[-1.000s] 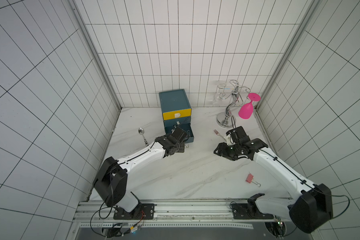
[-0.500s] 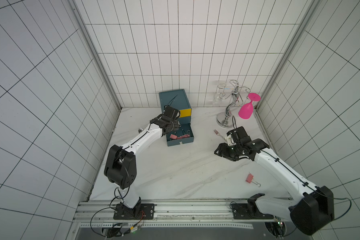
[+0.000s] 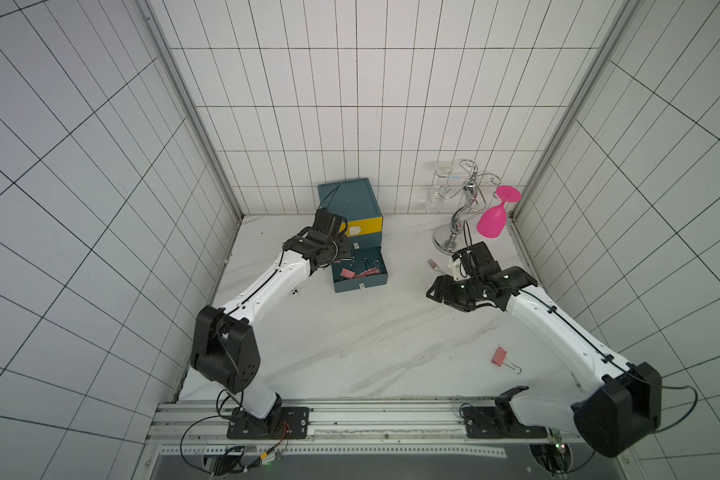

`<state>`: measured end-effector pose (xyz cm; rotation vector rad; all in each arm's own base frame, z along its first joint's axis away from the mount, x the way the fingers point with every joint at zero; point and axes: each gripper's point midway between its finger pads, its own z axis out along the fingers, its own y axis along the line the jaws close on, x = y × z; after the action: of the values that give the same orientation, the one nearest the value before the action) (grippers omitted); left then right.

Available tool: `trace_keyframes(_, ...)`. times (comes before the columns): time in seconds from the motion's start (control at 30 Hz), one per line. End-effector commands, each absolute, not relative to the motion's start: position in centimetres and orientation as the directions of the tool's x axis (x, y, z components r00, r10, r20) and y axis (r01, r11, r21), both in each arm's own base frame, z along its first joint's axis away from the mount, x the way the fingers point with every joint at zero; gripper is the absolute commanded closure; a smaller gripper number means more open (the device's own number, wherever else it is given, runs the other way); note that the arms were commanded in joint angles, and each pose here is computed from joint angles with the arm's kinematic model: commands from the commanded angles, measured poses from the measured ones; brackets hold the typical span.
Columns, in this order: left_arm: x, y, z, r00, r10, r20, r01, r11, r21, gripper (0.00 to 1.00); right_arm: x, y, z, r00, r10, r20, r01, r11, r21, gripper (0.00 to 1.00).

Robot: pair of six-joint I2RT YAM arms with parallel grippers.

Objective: Put the binder clips in the drawer according to color
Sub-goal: Place the binder clip in the drawer, then close the drawer in the storage box.

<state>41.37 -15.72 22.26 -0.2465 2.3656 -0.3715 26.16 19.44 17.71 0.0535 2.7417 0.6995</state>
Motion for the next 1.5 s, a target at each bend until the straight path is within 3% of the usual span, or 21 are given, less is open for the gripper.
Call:
trace_keyframes(0.0, 40.0, -13.8, 23.3, -0.706, -0.413, -0.575, -0.126, 0.873, -0.471, 0.46, 28.7, 19.8, 19.3, -0.929, 0.141, -0.343, -0.041, 0.881, 0.471, 0.40)
trace_keyframes(0.2, 37.6, -10.6, 23.1, -0.665, -0.595, -0.451, -0.208, 0.728, -0.653, 0.47, 32.1, 21.5, 20.2, -0.926, 0.176, -0.334, -0.014, 0.868, 0.496, 0.47)
trace_keyframes(0.33, 36.1, -10.4, 20.8, -0.682, -0.659, -0.317, -0.277, 0.634, -0.722, 0.53, 34.2, 23.2, 19.4, -0.936, 0.185, -0.298, -0.001, 0.847, 0.531, 0.60)
trace_keyframes(0.43, 35.4, -10.9, 17.9, -0.708, -0.673, -0.214, -0.339, 0.590, -0.733, 0.66, 35.1, 24.3, 17.8, -0.953, 0.178, -0.247, 0.013, 0.835, 0.551, 0.76)
trace_keyframes(0.53, 35.0, -11.6, 14.7, -0.725, -0.679, -0.112, -0.401, 0.549, -0.733, 0.95, 35.6, 25.4, 16.3, -0.967, 0.172, -0.190, 0.030, 0.814, 0.580, 0.89)
trace_keyframes(0.57, 34.9, -11.8, 13.8, -0.730, -0.678, -0.085, -0.415, 0.539, -0.733, 1.00, 35.8, 25.8, 15.8, -0.969, 0.172, -0.180, 0.034, 0.806, 0.590, 0.92)
trace_keyframes(0.63, 34.5, -12.1, 11.9, -0.733, -0.680, -0.031, -0.455, 0.523, -0.721, 1.00, 36.3, 26.5, 14.5, -0.973, 0.175, -0.148, 0.048, 0.787, 0.615, 1.00)
trace_keyframes(1.03, 35.4, -13.2, 7.1, -0.727, -0.678, 0.109, -0.538, 0.464, -0.704, 1.00, 38.6, 30.9, 8.6, -0.977, 0.202, 0.073, 0.185, 0.620, 0.762, 1.00)
trace_keyframes(1.47, 39.1, -14.4, 6.4, -0.725, -0.670, 0.158, -0.551, 0.427, -0.717, 1.00, 40.4, 32.7, 7.2, -0.972, 0.193, 0.135, 0.222, 0.553, 0.803, 1.00)
